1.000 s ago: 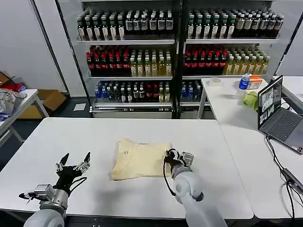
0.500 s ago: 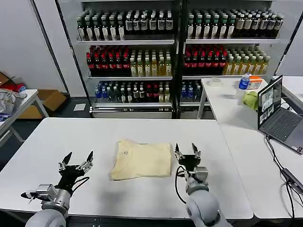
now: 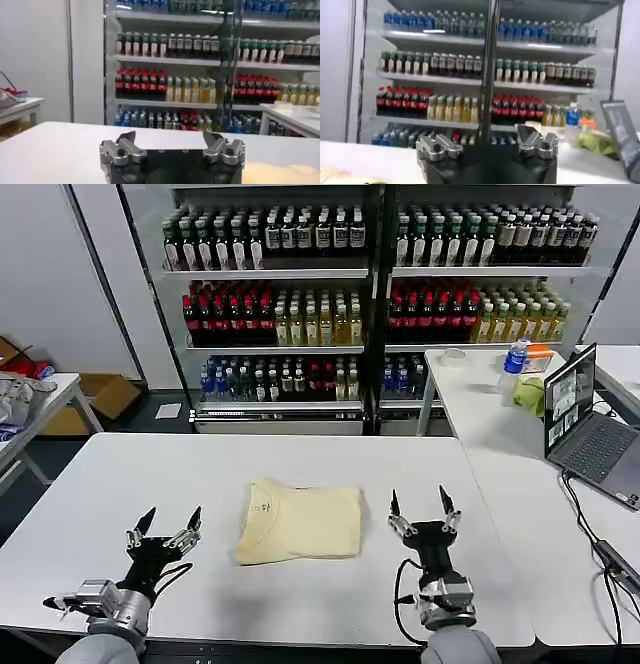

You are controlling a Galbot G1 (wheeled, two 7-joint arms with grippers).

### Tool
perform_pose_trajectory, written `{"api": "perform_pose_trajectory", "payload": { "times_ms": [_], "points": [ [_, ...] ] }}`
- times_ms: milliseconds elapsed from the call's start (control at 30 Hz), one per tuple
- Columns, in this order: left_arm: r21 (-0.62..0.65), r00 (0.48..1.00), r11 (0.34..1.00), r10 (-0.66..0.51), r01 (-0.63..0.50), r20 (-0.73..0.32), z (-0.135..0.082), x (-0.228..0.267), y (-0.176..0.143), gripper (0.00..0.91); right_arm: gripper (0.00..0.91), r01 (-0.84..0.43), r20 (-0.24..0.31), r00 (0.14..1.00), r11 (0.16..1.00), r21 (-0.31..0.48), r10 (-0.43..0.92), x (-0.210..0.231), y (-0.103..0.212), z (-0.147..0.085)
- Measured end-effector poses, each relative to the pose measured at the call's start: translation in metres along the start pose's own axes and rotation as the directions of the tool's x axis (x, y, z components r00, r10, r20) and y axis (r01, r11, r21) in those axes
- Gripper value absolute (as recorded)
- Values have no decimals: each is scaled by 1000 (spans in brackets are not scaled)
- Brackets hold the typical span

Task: Fold and organize the clothes.

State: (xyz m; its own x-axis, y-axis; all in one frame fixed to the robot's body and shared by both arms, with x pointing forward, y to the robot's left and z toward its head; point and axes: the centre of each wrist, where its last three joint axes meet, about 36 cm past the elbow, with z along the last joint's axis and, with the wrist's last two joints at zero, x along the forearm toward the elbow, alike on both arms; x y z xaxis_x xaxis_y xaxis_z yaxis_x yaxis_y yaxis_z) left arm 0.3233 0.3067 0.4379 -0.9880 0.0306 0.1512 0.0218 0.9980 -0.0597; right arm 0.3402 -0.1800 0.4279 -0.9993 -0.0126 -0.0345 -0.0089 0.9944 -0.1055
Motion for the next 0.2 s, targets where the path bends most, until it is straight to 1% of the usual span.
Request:
{"api": "perform_pose_trajectory", "payload": {
  "times_ms": [200],
  "points": [
    [-1,1000,1000,-2,2,6,-3,6,-2,907,907,-7,32,999,1000,10,7,14,-4,-7]
  ]
}}
